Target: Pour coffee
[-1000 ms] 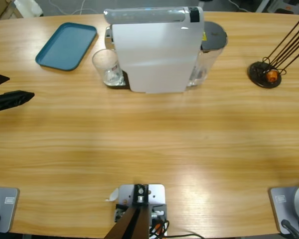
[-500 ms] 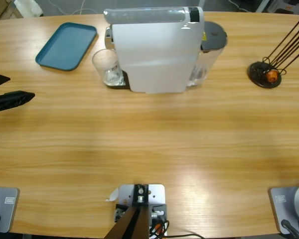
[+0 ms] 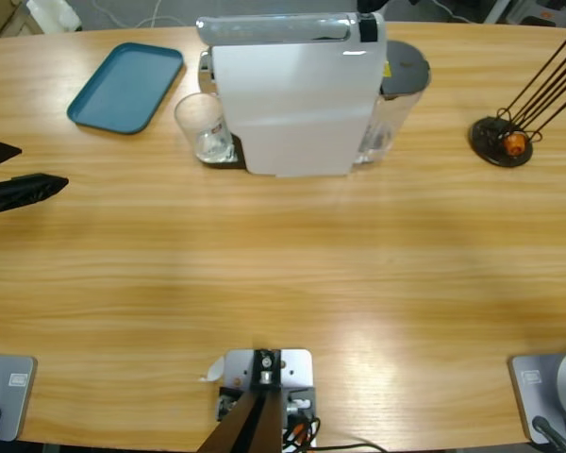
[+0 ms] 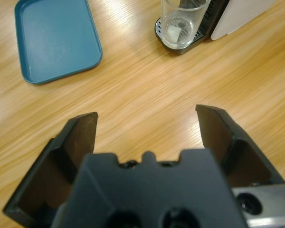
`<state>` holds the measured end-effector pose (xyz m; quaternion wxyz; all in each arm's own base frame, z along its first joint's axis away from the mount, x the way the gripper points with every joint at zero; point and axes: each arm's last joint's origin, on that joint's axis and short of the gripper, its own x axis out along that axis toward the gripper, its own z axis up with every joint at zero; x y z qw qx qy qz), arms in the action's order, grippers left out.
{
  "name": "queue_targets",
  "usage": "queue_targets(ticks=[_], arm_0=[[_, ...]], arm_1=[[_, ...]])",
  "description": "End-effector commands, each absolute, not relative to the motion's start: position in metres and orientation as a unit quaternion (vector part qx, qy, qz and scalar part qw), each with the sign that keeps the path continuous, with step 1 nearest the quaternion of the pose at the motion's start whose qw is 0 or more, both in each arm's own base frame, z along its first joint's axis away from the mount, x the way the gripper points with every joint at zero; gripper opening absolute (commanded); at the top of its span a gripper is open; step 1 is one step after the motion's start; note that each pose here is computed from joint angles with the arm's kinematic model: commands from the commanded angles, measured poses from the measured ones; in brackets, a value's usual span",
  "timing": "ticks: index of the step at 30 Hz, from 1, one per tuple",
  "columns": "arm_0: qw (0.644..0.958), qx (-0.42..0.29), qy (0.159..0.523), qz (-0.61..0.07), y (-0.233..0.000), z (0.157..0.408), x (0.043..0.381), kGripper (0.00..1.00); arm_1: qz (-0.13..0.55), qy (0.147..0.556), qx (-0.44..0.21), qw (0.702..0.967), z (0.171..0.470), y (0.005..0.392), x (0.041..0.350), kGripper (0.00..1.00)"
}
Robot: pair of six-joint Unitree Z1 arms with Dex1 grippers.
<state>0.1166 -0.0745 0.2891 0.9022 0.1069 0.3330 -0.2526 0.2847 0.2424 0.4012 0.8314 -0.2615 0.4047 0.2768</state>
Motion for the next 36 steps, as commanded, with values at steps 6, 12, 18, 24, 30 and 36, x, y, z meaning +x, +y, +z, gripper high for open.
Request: queue_targets(ticks=[6, 12, 18, 24, 30, 36], arm_0=[[0.892, 0.11, 0.355, -0.259, -0.077, 0.277, 0.118, 0.895], [0.892, 0.11, 0.354, -0.259, -0.077, 0.278, 0.117, 0.895], [0.891, 0.11, 0.355, -0.26, -0.077, 0.278, 0.118, 0.895], [0.891, 0.11, 0.355, -0.26, -0.077, 0.278, 0.118, 0.895], [0.892, 0.11, 0.354, -0.26, -0.077, 0.278, 0.118, 0.895], [0.891, 0.11, 0.355, -0.26, -0.077, 0.278, 0.118, 0.895]], arm_1=[[0.249, 0.438, -0.284, 0.816, 0.375, 0.238, 0.302, 0.0], [0.25, 0.447, -0.285, 0.81, 0.369, 0.239, 0.303, 0.0], [0.257, 0.453, -0.285, 0.805, 0.364, 0.242, 0.301, 0.0], [0.264, 0.458, -0.288, 0.799, 0.359, 0.248, 0.299, 0.0], [0.271, 0.47, -0.29, 0.788, 0.35, 0.251, 0.294, 0.0], [0.274, 0.475, -0.291, 0.784, 0.346, 0.252, 0.29, 0.0]])
